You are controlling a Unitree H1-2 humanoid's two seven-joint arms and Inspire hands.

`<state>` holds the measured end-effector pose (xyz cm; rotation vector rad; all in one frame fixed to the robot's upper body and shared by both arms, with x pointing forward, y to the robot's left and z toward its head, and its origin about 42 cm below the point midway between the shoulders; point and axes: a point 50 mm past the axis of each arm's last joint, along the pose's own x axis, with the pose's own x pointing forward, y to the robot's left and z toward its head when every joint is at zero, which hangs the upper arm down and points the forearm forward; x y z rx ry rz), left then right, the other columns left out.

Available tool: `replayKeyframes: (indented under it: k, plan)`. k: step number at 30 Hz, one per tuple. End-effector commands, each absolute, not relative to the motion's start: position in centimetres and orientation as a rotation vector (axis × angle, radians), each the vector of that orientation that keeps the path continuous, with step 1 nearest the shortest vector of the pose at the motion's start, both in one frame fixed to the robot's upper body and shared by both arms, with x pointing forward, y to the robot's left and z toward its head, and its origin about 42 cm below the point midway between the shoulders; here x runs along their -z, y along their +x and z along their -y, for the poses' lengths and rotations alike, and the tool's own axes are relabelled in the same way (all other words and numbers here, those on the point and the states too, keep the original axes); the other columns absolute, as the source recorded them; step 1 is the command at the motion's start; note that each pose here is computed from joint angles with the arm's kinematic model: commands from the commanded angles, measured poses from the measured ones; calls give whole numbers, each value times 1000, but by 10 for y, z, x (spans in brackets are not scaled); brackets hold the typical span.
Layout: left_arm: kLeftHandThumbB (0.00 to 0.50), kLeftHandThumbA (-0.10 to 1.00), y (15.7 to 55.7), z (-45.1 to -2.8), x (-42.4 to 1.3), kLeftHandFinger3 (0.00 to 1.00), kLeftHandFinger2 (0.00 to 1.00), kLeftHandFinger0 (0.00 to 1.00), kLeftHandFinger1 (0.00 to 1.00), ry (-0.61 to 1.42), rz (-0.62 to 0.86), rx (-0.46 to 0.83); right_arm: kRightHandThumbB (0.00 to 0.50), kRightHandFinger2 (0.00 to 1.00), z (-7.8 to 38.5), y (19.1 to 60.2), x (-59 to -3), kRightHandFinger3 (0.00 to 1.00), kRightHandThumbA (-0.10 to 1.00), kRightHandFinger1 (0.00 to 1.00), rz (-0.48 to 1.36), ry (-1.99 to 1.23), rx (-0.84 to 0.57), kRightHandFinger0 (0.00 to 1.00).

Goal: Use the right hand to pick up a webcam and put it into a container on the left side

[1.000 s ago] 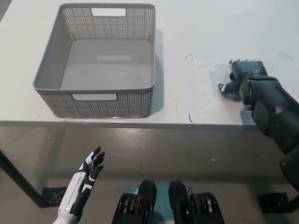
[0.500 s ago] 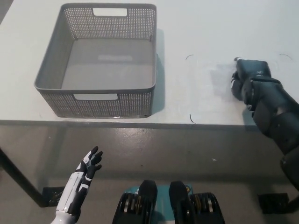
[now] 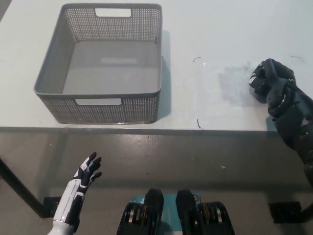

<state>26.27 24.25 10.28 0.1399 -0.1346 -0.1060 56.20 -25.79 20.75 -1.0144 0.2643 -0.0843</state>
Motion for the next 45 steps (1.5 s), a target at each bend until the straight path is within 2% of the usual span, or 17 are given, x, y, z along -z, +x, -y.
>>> replayKeyframes:
  k: [1,4,6,8,9,12,14,15,18,22,24,30,31,33,34,38,45]
  plan:
    - [0,972,263,-245,-116,1000,1000,960,980,145,209,102,247,345,261,574,-244,213,-100,80,-115,-828,174,0]
    - [0,966,263,-247,-116,1000,1000,949,962,147,207,102,238,511,256,580,-265,275,-100,58,-47,-653,207,0]
    - [0,968,262,-247,-115,1000,1000,942,944,151,202,100,219,618,253,583,-278,336,-100,117,-2,-569,216,0]
    - [0,962,262,-247,-115,1000,987,935,933,150,204,98,198,721,249,586,-288,483,-100,243,26,-491,225,0]
    - [0,959,260,-248,-113,1000,974,933,927,149,200,95,173,778,246,589,-297,621,-100,327,27,-414,225,0]
    - [0,953,259,-248,-112,1000,948,930,915,155,198,97,166,760,242,591,-311,674,-100,347,78,-281,207,5]
    - [0,949,258,-249,-112,1000,935,928,909,155,197,99,141,635,239,593,-320,683,-100,355,94,-178,189,0]
    - [0,933,257,-249,-112,1000,921,927,905,150,195,99,134,631,238,594,-325,675,-100,327,99,-77,166,0]
    - [0,926,258,-250,-111,1000,903,927,896,149,193,99,142,825,232,597,-338,701,-100,381,105,101,151,0]
    - [0,912,249,-252,-107,984,876,930,883,155,180,100,146,840,221,597,-344,709,-100,407,108,273,108,0]
    - [0,917,247,-253,-105,969,861,936,877,158,170,96,131,812,211,597,-350,700,-100,358,111,345,71,0]
    - [0,900,233,-253,-96,931,806,915,845,151,146,97,122,894,172,592,-354,783,-100,385,103,413,-4,0]
    - [0,906,231,-253,-95,928,797,909,837,155,143,99,110,896,164,591,-355,816,-100,377,104,421,-19,0]
    - [0,913,228,-252,-93,914,775,903,820,153,139,103,112,934,144,588,-360,1000,-100,373,104,451,-61,0]
    - [0,912,227,-251,-92,910,772,903,818,152,136,105,109,859,135,586,-361,1000,-100,299,108,459,-76,0]
    - [0,920,223,-249,-90,891,750,923,806,153,124,115,112,790,112,580,-360,1000,-100,207,89,455,-106,0]
    - [0,937,219,-242,-84,869,702,889,762,157,120,144,115,809,60,565,-358,846,-100,264,76,479,-178,0]
